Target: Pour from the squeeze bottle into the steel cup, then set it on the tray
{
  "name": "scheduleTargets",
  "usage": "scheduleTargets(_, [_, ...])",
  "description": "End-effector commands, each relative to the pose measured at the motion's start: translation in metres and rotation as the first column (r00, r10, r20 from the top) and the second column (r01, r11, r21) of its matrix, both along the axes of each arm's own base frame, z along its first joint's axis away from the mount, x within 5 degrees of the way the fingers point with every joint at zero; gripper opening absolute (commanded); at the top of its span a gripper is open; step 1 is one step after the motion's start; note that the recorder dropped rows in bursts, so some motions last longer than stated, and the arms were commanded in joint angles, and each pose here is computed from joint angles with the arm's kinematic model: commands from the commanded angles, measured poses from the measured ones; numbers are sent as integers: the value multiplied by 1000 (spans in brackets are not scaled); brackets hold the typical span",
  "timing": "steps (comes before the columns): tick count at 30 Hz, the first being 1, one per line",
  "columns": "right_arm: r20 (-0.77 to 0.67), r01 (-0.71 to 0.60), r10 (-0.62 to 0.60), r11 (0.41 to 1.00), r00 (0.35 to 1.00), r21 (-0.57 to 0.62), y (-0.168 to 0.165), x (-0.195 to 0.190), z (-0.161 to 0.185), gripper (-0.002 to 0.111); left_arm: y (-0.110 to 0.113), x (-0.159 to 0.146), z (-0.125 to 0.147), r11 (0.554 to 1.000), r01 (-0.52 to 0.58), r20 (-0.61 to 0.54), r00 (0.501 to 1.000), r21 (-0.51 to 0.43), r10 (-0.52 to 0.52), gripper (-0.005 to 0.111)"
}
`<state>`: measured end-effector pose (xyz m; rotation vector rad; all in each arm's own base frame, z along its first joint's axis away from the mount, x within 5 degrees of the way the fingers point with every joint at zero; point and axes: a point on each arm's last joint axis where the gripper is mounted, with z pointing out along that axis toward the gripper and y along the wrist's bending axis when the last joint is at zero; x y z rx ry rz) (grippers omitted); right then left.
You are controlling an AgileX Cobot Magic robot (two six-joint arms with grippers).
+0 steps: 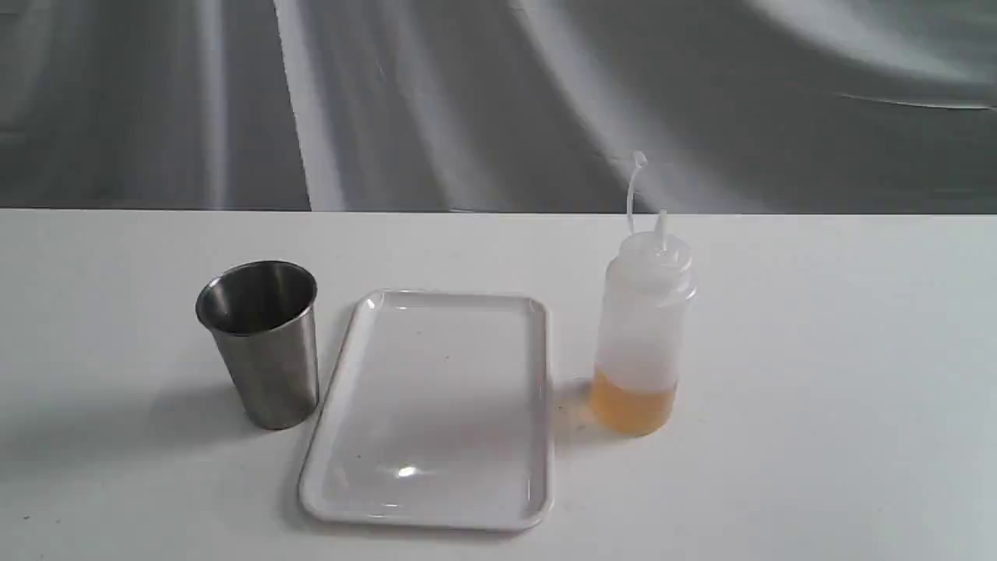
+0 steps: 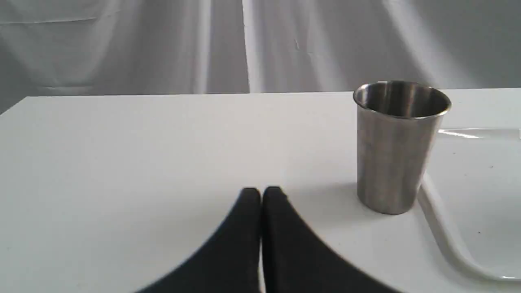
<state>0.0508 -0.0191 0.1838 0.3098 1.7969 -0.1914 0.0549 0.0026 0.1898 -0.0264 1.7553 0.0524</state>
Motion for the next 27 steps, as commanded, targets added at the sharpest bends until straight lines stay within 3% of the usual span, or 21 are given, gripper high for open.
scheduleTargets(1, [-17,-4,3,997,1000,-72,-1,-1,0,0,0,0,-1,1000,8,6,1000,0,-8,0])
scheduleTargets(12, [-23,-2,-1,993,1000,-122,-3,-1,1,0,0,0,-1,1000,8,6,1000,-3,-8,0])
scheduleTargets(15, [43,-18,24,990,999,-139,-1,1,7,0,0,0,-1,1000,8,6,1000,-3,-8,0])
scheduleTargets(18, [198,-49,85,982,976,-180,4,4,21,0,0,0,-1,1000,8,6,1000,-1,-8,0])
scheduleTargets(22, [451,-87,174,975,876,-206,12,2,45,0,0,0,-1,1000,8,6,1000,-1,-8,0])
scheduleTargets(27, [703,-100,246,965,668,-243,20,-9,72,0,0,0,-1,1000,8,6,1000,-1,-8,0])
